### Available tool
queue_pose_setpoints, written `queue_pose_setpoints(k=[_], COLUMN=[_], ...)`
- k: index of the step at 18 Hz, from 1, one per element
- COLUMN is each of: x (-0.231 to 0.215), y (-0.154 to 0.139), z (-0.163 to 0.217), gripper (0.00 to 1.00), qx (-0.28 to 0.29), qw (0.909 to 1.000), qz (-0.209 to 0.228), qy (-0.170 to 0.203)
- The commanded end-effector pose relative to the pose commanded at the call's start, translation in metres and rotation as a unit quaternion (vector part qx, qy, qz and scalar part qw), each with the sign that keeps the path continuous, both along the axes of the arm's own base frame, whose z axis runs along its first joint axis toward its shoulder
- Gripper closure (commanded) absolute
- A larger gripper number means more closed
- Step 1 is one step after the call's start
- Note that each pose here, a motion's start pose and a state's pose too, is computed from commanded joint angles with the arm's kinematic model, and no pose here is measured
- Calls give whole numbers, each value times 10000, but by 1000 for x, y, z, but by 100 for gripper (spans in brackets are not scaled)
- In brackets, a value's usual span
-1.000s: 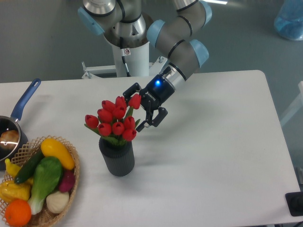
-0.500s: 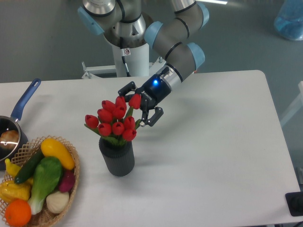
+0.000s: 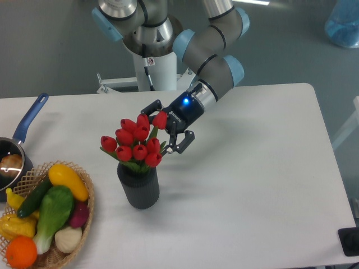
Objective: Pick up the flowers from the vase
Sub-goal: 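Lower the gripper around the tulip stems just above the vase rim, then close the gripper on the bundled tulip stems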
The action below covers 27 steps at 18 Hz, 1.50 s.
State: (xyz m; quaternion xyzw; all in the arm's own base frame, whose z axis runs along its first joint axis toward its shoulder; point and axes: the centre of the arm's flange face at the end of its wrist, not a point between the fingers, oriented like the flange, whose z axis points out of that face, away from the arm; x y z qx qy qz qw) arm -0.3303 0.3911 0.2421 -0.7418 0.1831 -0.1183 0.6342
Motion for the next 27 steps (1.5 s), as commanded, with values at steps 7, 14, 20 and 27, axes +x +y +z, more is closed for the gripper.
queue_pose_setpoints(k=[7,14,20,27], x=[-5,0,6,7], y=[13,27,38,49], z=[6,6,3,0], gripper=[0,0,0,0], qx=[34,47,65,395], qw=[9998,9995,9991,9982], qz=[-113,-263,-397,-446], qy=[135,139,155,-21])
